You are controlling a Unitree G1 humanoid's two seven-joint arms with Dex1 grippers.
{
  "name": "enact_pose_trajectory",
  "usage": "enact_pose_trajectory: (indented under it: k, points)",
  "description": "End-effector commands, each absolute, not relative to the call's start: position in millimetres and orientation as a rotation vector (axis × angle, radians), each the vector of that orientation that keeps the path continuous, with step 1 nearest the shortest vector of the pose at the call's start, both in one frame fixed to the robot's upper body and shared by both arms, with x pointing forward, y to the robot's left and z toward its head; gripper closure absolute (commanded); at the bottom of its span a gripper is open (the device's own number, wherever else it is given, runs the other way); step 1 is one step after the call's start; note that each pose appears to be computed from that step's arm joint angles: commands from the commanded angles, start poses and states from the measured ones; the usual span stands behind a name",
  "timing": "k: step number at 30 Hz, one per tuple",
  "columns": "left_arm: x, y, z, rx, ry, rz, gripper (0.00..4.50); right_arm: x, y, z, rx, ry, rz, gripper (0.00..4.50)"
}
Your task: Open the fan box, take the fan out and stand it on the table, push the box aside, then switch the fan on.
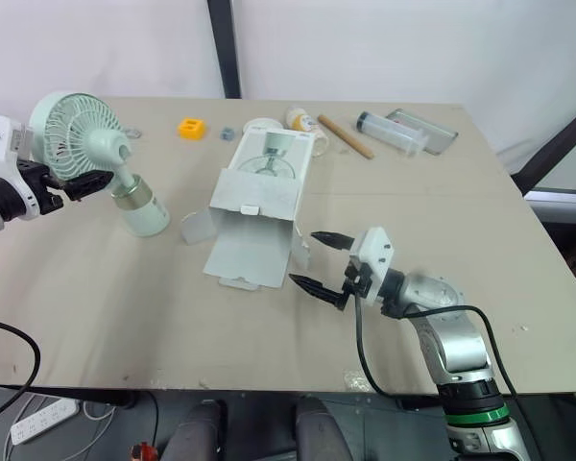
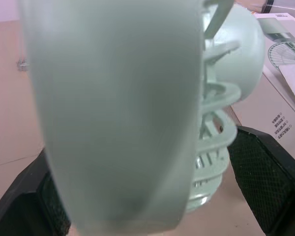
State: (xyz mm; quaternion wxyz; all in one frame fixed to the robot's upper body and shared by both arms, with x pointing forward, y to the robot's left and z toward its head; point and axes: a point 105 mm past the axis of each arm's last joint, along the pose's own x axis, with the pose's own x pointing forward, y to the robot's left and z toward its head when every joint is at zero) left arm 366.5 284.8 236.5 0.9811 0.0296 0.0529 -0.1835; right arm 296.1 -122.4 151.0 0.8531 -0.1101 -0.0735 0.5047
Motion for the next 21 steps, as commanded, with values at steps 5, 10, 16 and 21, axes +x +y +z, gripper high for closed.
enact_pose_trajectory:
  k: [5, 10, 16, 21]
  points:
    - [354.5, 284.3, 251.8, 0.089, -0.064, -0.402, 0.05, 292.3, -120.6, 181.2, -0.133, -0.269, 1.067, 0.00]
    - [350.4, 286.1, 245.9, 0.076, -0.105, -0.405, 0.05, 285.1, -116.8, 191.1, -0.086, -0.292, 1.126, 0.00]
    - [346.2, 294.2, 229.9, 0.111, -0.089, -0.380, 0.05, 283.0, -115.2, 202.1, -0.041, -0.341, 1.131, 0.00]
    - [342.2, 296.6, 216.4, 0.133, -0.079, -0.383, 0.05, 284.3, -114.8, 200.7, -0.047, -0.334, 1.124, 0.00]
